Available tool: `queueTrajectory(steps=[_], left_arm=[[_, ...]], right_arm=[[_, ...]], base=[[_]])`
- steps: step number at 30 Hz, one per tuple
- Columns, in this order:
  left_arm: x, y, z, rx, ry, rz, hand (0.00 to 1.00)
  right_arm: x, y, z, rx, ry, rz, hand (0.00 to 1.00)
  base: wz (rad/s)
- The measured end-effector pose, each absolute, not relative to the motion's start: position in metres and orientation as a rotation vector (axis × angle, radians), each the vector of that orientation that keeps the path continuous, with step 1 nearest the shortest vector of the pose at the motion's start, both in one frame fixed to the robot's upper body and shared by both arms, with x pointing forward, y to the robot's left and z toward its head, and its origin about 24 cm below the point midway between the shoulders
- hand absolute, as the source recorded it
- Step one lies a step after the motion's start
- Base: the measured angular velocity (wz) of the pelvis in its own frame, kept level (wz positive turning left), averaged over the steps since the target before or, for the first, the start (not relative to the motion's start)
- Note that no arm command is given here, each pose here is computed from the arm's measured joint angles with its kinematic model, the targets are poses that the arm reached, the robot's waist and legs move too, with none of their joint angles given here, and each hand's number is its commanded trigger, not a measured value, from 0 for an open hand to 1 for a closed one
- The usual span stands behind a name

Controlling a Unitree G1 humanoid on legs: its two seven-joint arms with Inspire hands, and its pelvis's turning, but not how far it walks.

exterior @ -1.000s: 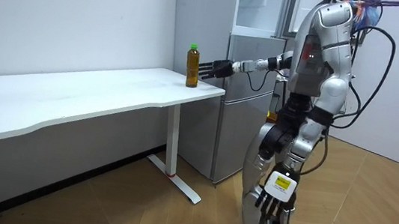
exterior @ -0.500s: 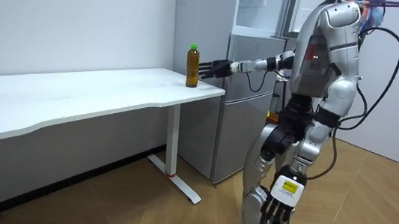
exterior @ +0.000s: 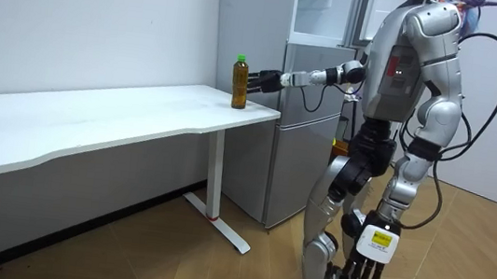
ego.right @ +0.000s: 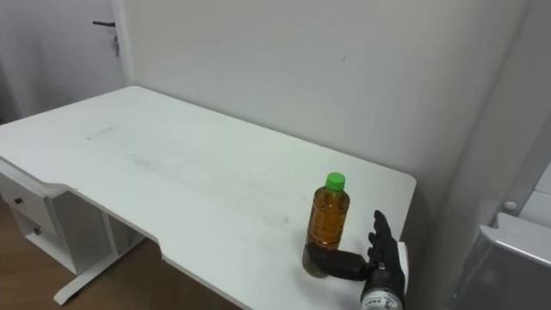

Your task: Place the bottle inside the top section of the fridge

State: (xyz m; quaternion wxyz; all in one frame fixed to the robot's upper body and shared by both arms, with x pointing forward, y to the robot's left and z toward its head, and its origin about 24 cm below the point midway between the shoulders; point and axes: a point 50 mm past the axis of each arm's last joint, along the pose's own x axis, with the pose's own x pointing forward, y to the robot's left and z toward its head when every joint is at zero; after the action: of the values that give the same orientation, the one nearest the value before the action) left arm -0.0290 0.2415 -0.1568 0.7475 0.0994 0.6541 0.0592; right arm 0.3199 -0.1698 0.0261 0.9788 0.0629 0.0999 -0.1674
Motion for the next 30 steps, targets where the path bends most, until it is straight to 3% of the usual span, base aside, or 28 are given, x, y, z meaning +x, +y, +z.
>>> queueTrajectory(steps=[15, 30], left_arm=[[-0.022, 0.254, -0.152, 0.229, 1.389, 0.173, 0.0], [-0.034, 0.255, -0.149, 0.215, 1.408, 0.188, 0.0]], right_arm=[[0.327, -0.176, 0.037, 0.117, 0.169, -0.32, 0.0], [0.324, -0.193, 0.024, 0.101, 0.233, -0.374, 0.0]], base=[[0.01], [0.06]])
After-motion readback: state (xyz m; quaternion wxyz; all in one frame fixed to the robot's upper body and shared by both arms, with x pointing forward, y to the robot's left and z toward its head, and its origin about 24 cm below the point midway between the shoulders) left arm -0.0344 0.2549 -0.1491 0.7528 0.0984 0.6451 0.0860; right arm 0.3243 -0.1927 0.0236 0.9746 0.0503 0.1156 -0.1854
